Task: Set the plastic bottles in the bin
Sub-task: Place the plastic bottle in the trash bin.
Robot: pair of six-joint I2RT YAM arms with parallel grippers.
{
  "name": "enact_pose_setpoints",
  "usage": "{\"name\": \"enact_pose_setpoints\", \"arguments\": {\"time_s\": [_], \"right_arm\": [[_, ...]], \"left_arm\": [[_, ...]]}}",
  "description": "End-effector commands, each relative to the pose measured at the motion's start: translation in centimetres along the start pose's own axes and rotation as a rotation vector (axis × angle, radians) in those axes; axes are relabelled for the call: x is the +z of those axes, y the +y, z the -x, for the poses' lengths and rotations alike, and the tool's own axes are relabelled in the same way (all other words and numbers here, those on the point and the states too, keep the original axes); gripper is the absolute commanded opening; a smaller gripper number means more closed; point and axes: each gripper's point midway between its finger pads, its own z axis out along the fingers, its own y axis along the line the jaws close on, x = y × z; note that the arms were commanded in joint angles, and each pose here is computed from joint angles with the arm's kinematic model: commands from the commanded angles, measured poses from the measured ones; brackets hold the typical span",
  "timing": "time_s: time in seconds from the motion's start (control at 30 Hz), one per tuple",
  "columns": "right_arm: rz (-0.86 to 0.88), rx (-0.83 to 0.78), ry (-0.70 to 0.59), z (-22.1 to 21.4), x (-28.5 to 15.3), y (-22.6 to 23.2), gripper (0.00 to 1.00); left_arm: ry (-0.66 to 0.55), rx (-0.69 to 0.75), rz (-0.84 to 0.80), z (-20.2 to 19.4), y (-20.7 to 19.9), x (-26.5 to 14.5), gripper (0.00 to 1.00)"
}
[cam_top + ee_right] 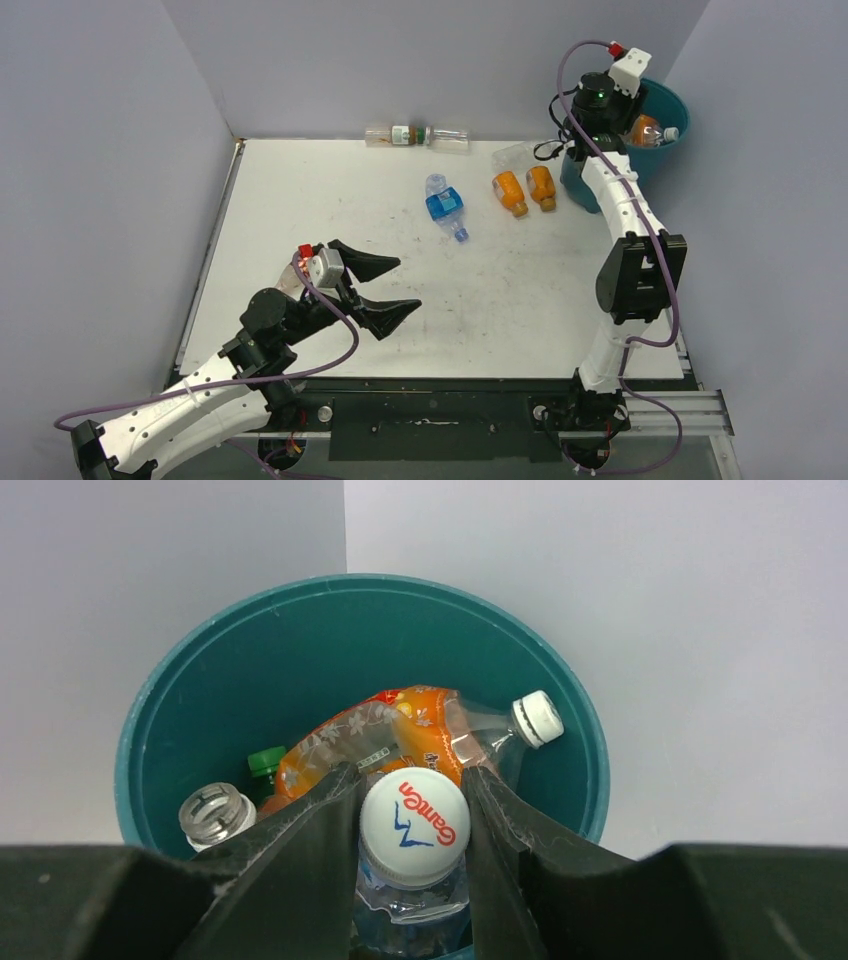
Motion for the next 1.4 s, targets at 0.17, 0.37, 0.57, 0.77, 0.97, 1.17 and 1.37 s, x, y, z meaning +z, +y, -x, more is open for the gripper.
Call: {"name": "enact_pose_setpoints", "arguments": {"time_s": [0.17, 0.37, 0.57, 0.77, 0.97, 1.17, 1.37], "right_arm": [[0.034, 0.033, 0.054, 0.0, 0.0, -1.6, 0.59], [0.049, 0.070, 0.047, 1.3, -0.2, -1.5, 0.83], [0.079, 0.150, 0.012, 4.3, -1.1, -1.8, 0.89], [0.136, 0.258, -0.029, 8.4, -3.7, -1.7, 1.00], [0.385, 0.381, -0.077, 11.9, -11.1, 1.5, 1.00], [0.840, 0.357, -0.054, 10.0, -25.5, 7.9, 1.00], [1.126, 0.233, 0.133, 0.2, -34.3, 11.9, 1.00]], "left_arm": [[-0.047, 0.018, -0.027, 1.5, -0.6, 0.1, 0.96], [-0.044, 0.016, -0.027, 1.4, -0.6, 0.2, 0.96], [-0.044, 0.018, -0.024, 1.5, -0.5, 0.2, 0.96], [-0.041, 0.016, -0.030, 1.5, -0.7, 0.2, 0.96], [-0.043, 0.036, -0.012, 1.6, -0.6, -0.1, 0.96], [-0.036, 0.069, 0.053, 1.5, 0.5, -0.4, 0.96], [-0.051, 0.087, 0.174, 1.9, 2.5, -1.0, 0.96]]}}
